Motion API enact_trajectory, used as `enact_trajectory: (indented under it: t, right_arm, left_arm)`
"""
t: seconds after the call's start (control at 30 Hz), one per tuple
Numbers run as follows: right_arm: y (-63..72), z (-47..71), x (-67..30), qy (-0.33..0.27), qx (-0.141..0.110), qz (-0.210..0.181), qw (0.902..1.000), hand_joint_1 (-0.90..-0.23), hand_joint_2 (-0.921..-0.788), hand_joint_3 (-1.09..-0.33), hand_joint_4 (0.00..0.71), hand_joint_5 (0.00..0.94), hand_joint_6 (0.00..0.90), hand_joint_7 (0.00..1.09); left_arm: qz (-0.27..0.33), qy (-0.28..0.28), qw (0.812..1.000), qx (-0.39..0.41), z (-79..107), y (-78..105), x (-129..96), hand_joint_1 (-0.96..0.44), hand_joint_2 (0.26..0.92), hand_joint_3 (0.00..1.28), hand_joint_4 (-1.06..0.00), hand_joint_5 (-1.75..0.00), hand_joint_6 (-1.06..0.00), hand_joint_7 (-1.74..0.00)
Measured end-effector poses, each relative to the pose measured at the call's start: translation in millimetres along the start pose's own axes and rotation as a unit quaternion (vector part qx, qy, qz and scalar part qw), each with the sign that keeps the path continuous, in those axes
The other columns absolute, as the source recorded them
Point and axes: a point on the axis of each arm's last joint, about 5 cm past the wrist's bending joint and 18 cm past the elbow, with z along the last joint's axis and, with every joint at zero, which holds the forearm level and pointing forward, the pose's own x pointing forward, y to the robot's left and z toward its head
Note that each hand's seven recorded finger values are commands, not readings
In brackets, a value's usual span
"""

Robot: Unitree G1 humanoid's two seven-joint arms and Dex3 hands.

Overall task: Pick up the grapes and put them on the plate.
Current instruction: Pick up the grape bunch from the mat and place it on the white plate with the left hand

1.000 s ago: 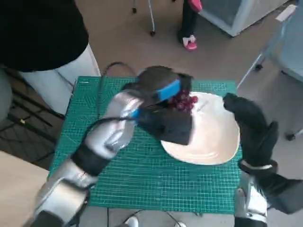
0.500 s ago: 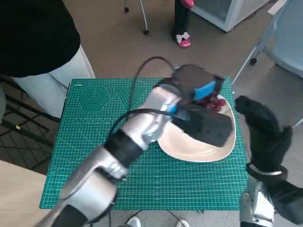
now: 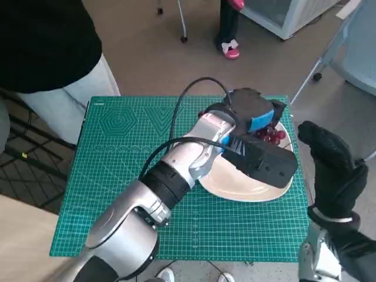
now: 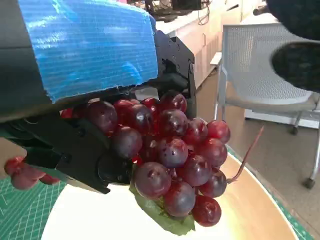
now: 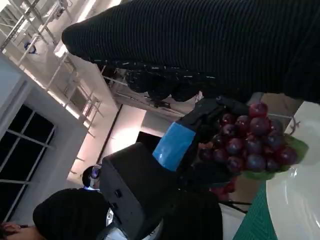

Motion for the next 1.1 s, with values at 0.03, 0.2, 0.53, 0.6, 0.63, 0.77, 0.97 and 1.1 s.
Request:
enact_trajectory:
  t: [0.03,0.2,0.53,0.6,0.63,0.77,0.97,1.1]
  right_arm:
    - [0.2,0.2,0.1,-0.001,0.0,0.0,1.0,-0.632,-0.921,-0.839,0.418,0.0,0.15,0.16]
    - [1.4,0.3,0.2,-0.002,0.002,0.002,1.0,-0.629,-0.921,-0.843,0.417,0.0,0.151,0.16]
    - [3.0,-0.2,-0.1,-0.002,0.005,0.003,1.0,-0.629,-0.921,-0.846,0.415,0.0,0.153,0.15]
    - [3.0,-0.2,-0.1,-0.002,0.005,0.003,1.0,-0.629,-0.921,-0.847,0.415,0.0,0.154,0.15]
    - [3.0,-0.2,-0.1,-0.002,0.005,0.003,1.0,-0.629,-0.921,-0.847,0.414,0.0,0.154,0.15]
    - [3.2,-0.3,-0.1,-0.002,0.005,0.003,1.0,-0.631,-0.921,-0.848,0.413,0.0,0.154,0.14]
    - [3.9,-0.5,-0.1,-0.001,0.007,0.003,1.0,-0.632,-0.921,-0.848,0.412,0.0,0.154,0.14]
    - [5.2,-0.9,-0.1,-0.001,0.008,0.002,1.0,-0.632,-0.921,-0.849,0.411,0.0,0.154,0.14]
  left_arm:
    - [0.0,-0.001,1.0,0.0,0.2,0.2,0.1,0.25,0.859,0.49,-0.34,-1.61,-0.42,-0.67]
    - [0.001,-0.004,1.0,-0.001,1.3,2.5,0.4,0.34,0.847,0.52,-0.34,-1.64,-0.52,-0.21]
    - [-0.01,0.006,1.0,-0.009,0.9,0.7,2.0,0.38,0.709,0.65,-0.48,-1.55,-0.61,-0.07]
    - [-0.018,0.01,1.0,-0.019,0.6,0.0,2.3,0.38,0.685,0.64,-0.53,-1.5,-0.56,-0.05]
    - [-0.023,0.013,0.999,-0.026,0.4,-0.2,2.4,0.38,0.683,0.62,-0.56,-1.47,-0.52,-0.04]
    - [-0.053,0.023,0.997,-0.051,-0.5,-0.8,3.0,0.06,0.771,0.36,-0.51,-1.35,-0.36,-0.01]
    - [-0.088,0.034,0.994,-0.058,-3.9,-3.3,3.5,-0.46,0.898,0.06,-0.36,-0.99,-0.27,0.0]
    - [-0.095,0.033,0.993,-0.056,-5.7,-3.7,3.2,-0.52,0.915,0.03,-0.36,-0.69,-0.27,0.0]
